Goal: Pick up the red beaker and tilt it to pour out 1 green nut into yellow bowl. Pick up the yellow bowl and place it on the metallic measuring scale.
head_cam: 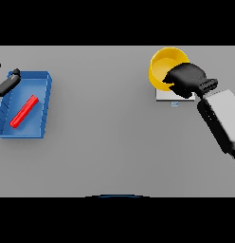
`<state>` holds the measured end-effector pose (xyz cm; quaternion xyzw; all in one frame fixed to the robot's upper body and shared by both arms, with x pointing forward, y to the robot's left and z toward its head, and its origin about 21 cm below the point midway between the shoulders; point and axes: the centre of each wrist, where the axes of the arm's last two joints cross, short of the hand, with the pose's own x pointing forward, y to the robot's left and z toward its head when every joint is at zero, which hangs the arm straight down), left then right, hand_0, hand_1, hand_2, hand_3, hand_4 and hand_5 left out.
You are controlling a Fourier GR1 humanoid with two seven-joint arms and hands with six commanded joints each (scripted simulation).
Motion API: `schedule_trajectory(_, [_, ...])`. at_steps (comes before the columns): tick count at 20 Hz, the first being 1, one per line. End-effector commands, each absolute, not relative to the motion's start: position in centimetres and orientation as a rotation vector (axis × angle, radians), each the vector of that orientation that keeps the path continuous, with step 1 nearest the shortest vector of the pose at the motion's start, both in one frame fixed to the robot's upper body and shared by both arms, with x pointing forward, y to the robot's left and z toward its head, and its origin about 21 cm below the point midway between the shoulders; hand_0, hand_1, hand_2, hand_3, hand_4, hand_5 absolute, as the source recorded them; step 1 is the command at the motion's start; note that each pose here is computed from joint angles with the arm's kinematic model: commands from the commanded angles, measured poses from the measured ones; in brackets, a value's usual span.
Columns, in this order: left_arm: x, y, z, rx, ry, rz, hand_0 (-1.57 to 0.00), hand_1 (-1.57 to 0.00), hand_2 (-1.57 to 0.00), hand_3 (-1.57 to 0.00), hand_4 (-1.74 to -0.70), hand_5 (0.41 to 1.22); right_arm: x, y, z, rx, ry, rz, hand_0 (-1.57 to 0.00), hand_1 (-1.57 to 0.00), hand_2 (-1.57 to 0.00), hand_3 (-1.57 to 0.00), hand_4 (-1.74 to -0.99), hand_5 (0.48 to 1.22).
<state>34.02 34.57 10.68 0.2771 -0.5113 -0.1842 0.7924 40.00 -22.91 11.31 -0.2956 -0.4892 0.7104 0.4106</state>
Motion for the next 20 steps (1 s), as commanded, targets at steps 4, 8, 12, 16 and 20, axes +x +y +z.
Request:
schedule_trajectory(4, [34.1, 34.2, 10.6, 0.599, -1.095, -0.405, 0.00, 0.00, 0.00, 0.00, -0.72, 0.720, 40.9, -24.5, 9.7, -0.765, -1.193, 1.741, -1.57, -1.57, -1.49, -1.20, -1.741, 1.221])
schedule_trajectory(8, [33.9, 34.2, 10.9, 0.598, -1.099, -0.406, 0.00, 0.00, 0.00, 0.00, -0.72, 0.712, 41.8, -25.4, 8.5, -0.736, -1.156, 1.678, -1.57, -1.57, -1.44, -1.32, -1.741, 1.221])
schedule_trajectory(12, [33.9, 34.1, 10.6, 0.600, -1.097, -0.396, 0.00, 0.00, 0.00, 0.00, -0.73, 0.714, 42.3, -25.6, 7.7, -0.705, -1.134, 1.640, -1.55, -1.57, -1.39, -1.41, -1.741, 1.221])
schedule_trajectory(16, [33.9, 34.3, 10.6, 0.598, -1.092, -0.401, 0.00, 0.00, 0.00, 0.00, -0.73, 0.713, 42.3, -25.6, 7.4, -0.676, -1.101, 1.637, -1.40, -1.57, -1.37, -1.43, -1.741, 1.221])
schedule_trajectory(20, [34.4, 34.4, 10.8, 0.596, -1.088, -0.398, 0.00, 0.00, 0.00, 0.00, -0.73, 0.723, 42.4, -26.3, 7.5, -0.651, -1.103, 1.625, -0.90, -1.15, -1.19, -0.94, -1.660, 1.143])
